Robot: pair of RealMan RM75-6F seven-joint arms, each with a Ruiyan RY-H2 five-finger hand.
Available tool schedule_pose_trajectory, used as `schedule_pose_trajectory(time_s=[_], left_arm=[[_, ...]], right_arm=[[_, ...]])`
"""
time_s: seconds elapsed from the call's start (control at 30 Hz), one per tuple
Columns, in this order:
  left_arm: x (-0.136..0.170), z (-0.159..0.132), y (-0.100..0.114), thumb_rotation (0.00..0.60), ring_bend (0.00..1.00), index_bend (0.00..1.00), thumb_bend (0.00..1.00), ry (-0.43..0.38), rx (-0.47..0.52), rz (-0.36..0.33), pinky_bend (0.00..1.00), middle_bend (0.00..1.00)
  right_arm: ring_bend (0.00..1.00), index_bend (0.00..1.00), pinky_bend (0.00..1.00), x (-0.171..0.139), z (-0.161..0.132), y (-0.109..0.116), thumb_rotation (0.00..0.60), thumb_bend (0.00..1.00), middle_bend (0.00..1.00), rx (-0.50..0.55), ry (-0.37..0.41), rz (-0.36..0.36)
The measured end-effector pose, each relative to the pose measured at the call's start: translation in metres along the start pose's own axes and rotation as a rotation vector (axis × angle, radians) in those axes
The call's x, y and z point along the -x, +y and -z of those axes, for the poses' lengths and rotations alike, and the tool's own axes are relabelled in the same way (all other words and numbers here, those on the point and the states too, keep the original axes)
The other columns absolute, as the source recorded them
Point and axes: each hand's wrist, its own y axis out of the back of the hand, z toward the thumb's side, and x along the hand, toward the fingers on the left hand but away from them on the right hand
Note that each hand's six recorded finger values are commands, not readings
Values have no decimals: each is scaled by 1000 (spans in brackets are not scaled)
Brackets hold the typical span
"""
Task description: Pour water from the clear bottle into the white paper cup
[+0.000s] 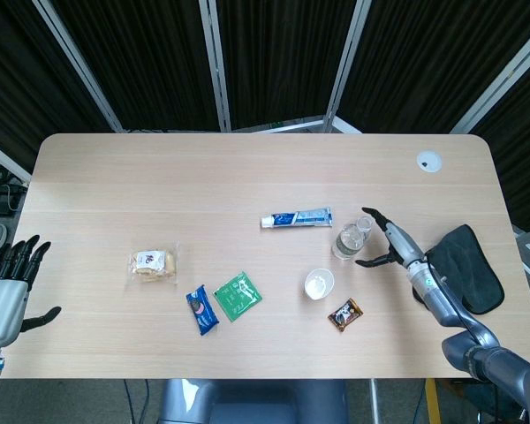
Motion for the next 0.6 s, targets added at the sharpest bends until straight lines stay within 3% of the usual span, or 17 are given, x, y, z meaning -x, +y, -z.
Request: schedule_pose_trajectory(time_s=[0.43,0.5,0.6], left_arm=[[-2,-1,0,600,0,0,0,-4,-1,-3,0,0],[-2,-2,-1,600,0,0,0,-7,1,3,0,0],[-2,-3,-3,600,0,0,0,-13,-1,8,0,0]], right_arm=[[0,0,0,18,-4,-12,600,0,2,113,-30,10],[7,3,0,20,-5,-14,600,0,44,141,-28,11],[117,28,14,23,-5,-15,600,0,183,150,-25,22]])
